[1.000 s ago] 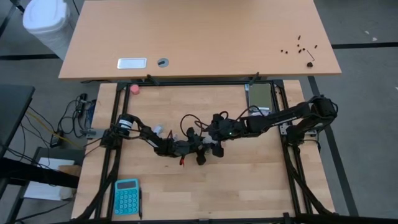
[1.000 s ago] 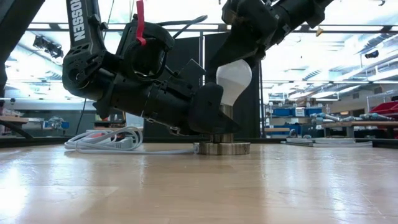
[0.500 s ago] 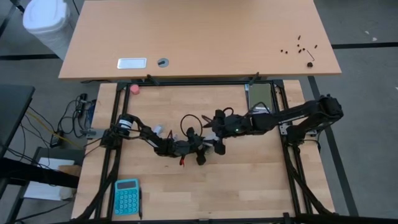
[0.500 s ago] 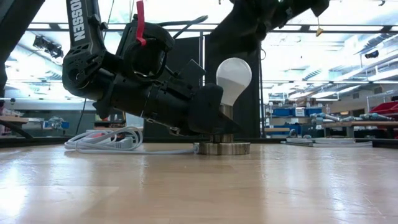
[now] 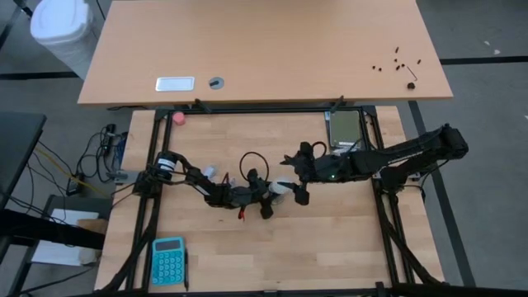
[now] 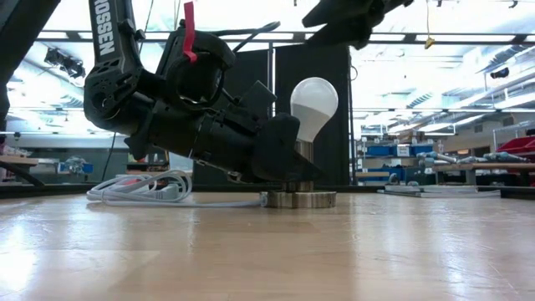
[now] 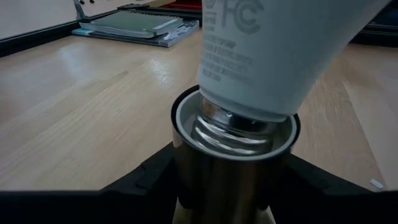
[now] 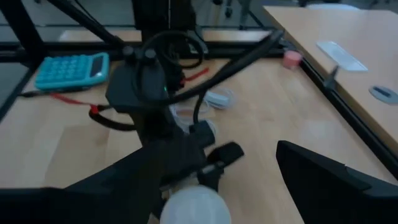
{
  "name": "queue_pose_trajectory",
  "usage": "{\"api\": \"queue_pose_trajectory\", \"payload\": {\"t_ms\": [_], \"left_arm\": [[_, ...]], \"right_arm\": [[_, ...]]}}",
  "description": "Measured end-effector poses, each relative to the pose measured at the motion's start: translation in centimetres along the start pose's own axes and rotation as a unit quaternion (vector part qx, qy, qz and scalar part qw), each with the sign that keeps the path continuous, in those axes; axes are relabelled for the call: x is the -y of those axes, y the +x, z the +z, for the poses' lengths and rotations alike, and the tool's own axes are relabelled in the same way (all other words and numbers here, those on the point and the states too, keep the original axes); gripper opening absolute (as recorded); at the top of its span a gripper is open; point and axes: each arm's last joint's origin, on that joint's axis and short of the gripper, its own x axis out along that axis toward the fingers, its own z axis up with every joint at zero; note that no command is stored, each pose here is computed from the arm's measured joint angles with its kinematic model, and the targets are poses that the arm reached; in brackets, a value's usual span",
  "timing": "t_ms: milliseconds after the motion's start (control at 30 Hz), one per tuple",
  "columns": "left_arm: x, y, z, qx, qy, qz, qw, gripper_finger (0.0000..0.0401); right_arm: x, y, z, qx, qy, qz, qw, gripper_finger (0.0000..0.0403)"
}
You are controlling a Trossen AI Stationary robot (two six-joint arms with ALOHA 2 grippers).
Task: Screw lightbulb
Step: Insert the lightbulb into the lamp holder
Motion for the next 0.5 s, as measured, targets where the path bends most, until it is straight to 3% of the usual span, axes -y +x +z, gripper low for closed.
{"api": "queue_pose_trajectory", "payload": {"t_ms": [333,500], "left_arm": [[0.0,0.0,0.0,-0.001,-0.001,0.0,1.0,0.0206],[0.0,0.0,0.0,-0.002,0.0,0.0,1.0,0.0206]], "right_arm": [[-1.7,-0.9,-2.2,-0.076,0.002,-0.066,0.995,0.032],[-2.9,-1.1,-3.9,-0.084,0.026,-0.063,0.994,0.032]]}}
